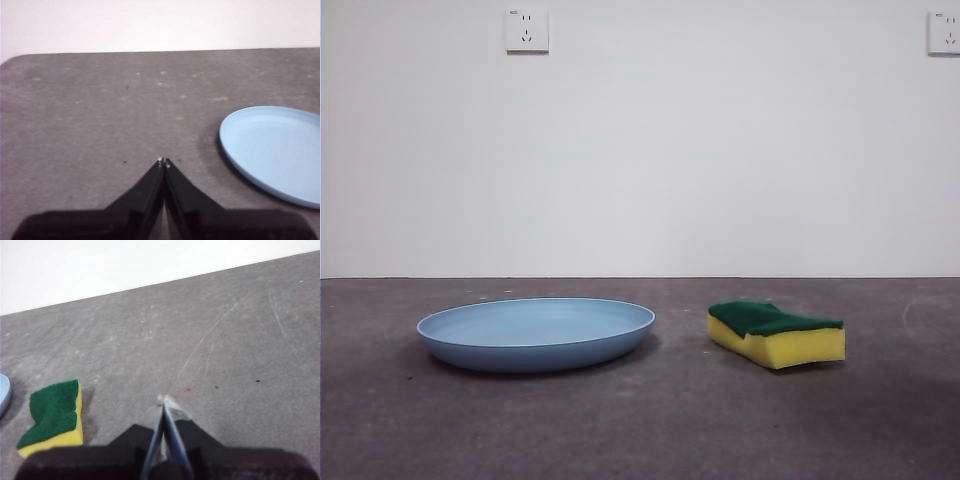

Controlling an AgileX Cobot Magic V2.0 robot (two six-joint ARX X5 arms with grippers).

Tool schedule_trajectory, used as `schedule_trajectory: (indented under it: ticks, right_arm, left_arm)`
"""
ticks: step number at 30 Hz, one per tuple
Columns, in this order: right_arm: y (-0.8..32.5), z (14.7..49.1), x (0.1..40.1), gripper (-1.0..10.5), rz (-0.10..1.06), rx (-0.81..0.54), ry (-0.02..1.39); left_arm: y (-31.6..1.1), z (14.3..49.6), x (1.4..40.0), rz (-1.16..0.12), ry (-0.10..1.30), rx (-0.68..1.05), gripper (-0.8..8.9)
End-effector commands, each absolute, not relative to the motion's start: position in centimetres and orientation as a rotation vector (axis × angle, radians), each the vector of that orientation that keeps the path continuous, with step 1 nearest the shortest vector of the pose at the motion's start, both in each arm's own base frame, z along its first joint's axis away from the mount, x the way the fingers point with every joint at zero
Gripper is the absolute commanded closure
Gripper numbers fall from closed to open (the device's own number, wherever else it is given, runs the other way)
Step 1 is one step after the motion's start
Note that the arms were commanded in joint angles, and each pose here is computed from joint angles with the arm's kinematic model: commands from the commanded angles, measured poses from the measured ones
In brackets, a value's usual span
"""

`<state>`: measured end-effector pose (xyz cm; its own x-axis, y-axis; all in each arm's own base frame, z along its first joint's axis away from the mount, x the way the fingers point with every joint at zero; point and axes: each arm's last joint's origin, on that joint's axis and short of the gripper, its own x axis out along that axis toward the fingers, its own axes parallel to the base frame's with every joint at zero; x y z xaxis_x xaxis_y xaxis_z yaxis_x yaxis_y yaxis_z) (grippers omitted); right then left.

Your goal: Pick up the plate,pick up the cloth,clean the plate with the cloth

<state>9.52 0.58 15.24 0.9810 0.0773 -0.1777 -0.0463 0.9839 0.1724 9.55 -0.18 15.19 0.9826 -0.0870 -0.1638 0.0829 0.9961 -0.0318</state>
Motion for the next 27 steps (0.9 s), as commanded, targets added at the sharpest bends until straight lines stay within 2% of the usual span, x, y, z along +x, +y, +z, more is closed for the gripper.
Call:
schedule_trajectory:
  ticks: [1,9,18,24,27]
  right_arm:
    - [0.6,15.2,9.5,9.5,0.061,0.215,0.188]
    - [0.7,18.3,9.5,9.6,0.081,0.404,0.171]
    - [1.2,24.0,11.8,9.6,0.198,0.391,0.284]
    - [1.6,27.5,15.0,9.5,0.27,0.284,0.411]
    - [1.7,28.7,16.7,9.5,0.298,0.237,0.51]
  left_arm:
    - [-0.2,14.9,9.6,-0.094,0.168,-0.076,8.17]
    - [-0.2,17.5,9.2,-0.091,0.106,-0.249,8.21]
    - [-0.5,21.7,9.4,-0.195,0.127,-0.302,8.21]
    - [-0.6,24.5,11.1,-0.238,0.228,-0.295,8.21]
    - [-0.8,25.7,12.3,-0.3,0.306,-0.25,8.21]
